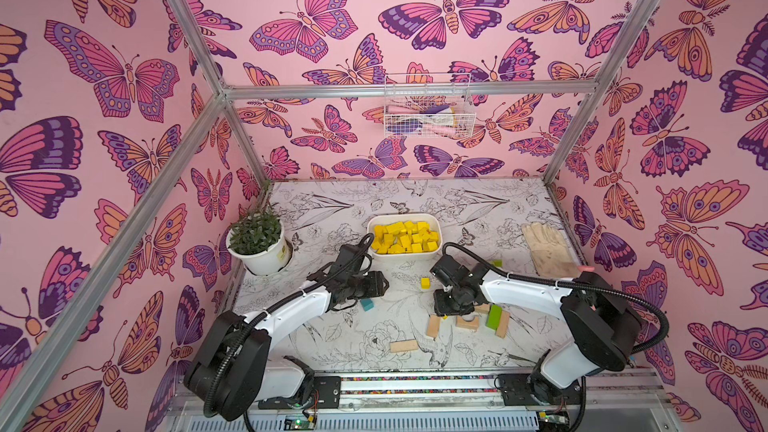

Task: Pick out the yellow building blocks
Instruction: Pick up the building block from the center of the board.

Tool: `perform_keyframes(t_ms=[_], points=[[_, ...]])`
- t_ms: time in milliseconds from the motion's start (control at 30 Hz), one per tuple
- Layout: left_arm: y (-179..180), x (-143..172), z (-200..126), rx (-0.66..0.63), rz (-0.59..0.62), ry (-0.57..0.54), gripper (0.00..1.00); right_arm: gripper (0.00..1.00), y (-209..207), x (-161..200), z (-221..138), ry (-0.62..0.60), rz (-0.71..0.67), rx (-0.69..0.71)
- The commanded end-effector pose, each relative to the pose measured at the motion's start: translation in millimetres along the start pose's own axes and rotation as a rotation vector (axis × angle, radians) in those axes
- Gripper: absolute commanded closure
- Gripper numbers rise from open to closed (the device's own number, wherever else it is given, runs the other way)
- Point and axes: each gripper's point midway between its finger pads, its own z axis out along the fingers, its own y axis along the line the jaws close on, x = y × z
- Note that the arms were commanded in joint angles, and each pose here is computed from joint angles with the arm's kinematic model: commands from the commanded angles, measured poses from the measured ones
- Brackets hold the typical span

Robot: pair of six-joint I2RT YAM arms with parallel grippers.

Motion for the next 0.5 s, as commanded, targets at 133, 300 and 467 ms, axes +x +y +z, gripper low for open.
perform_keyframes(t_ms=[133, 300, 467], points=[[3, -1, 1, -0.012, -0.008, 0.003, 0.44, 0.49, -11, 6, 3, 0.026, 0.02, 0.081], [4, -1, 1, -0.013, -0.008, 0.001, 0.44, 0.49, -27, 4, -6, -0.018, 0.067, 0.151], [3, -1, 0, -0.012, -0.008, 0.0, 0.44, 0.49, -30, 3, -9, -0.037, 0.08, 0.158]])
